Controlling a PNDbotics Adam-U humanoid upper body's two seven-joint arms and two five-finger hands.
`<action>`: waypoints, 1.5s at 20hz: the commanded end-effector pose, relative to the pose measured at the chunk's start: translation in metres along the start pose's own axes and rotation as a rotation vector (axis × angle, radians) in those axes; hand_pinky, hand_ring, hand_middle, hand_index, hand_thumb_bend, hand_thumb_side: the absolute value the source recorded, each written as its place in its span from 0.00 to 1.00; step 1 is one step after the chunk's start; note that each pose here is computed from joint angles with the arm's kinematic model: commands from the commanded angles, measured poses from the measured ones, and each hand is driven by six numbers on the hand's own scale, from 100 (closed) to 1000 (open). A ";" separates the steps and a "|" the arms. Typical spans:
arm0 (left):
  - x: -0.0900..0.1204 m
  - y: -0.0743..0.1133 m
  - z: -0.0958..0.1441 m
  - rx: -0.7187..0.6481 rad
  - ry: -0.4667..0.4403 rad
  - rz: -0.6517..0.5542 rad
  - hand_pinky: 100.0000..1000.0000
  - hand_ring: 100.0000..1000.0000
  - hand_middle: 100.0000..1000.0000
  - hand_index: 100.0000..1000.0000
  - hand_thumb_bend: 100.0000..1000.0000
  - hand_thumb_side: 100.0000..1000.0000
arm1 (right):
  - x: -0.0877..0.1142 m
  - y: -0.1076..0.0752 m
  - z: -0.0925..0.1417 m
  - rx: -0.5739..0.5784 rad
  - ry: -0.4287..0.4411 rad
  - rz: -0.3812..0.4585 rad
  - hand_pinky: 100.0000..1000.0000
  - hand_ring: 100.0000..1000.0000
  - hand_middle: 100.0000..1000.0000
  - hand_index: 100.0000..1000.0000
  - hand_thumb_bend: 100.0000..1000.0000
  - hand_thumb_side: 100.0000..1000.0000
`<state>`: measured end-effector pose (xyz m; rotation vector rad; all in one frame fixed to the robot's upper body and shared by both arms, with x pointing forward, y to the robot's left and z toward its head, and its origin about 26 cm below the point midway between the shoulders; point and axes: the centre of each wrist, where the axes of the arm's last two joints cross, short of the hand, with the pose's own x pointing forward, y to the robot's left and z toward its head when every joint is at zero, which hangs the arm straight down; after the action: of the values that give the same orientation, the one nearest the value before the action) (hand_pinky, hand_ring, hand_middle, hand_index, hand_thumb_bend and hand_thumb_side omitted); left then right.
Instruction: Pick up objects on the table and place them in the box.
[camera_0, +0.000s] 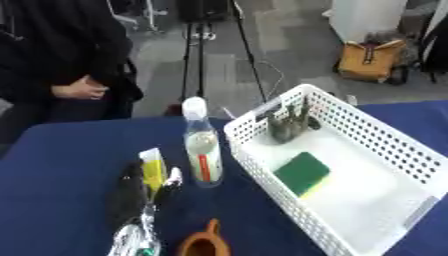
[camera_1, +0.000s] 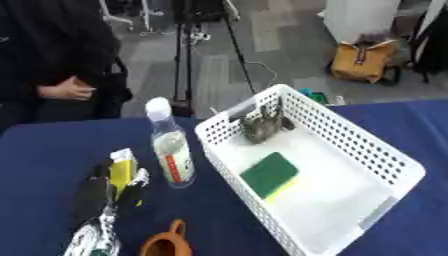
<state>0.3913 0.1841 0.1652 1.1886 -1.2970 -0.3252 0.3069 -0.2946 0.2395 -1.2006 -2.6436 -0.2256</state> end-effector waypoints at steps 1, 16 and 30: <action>0.002 0.008 -0.005 0.046 0.007 -0.017 0.65 0.96 0.97 1.00 0.27 1.00 | 0.004 0.000 -0.005 -0.006 -0.018 -0.014 0.58 0.45 0.44 0.55 0.00 0.74; 0.005 0.004 -0.005 0.046 0.018 -0.031 0.35 0.63 0.89 1.00 0.12 0.95 | 0.003 0.000 -0.006 -0.010 -0.017 -0.018 0.58 0.45 0.44 0.54 0.00 0.74; 0.005 -0.003 -0.005 -0.038 0.005 -0.046 0.20 0.57 0.81 1.00 0.04 0.90 | 0.004 0.000 -0.006 -0.025 -0.018 -0.023 0.58 0.45 0.43 0.54 0.00 0.74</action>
<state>0.3973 0.1814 0.1626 1.1836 -1.2505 -0.3728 0.3072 -0.2942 0.2405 -1.1898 -2.6536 -0.2402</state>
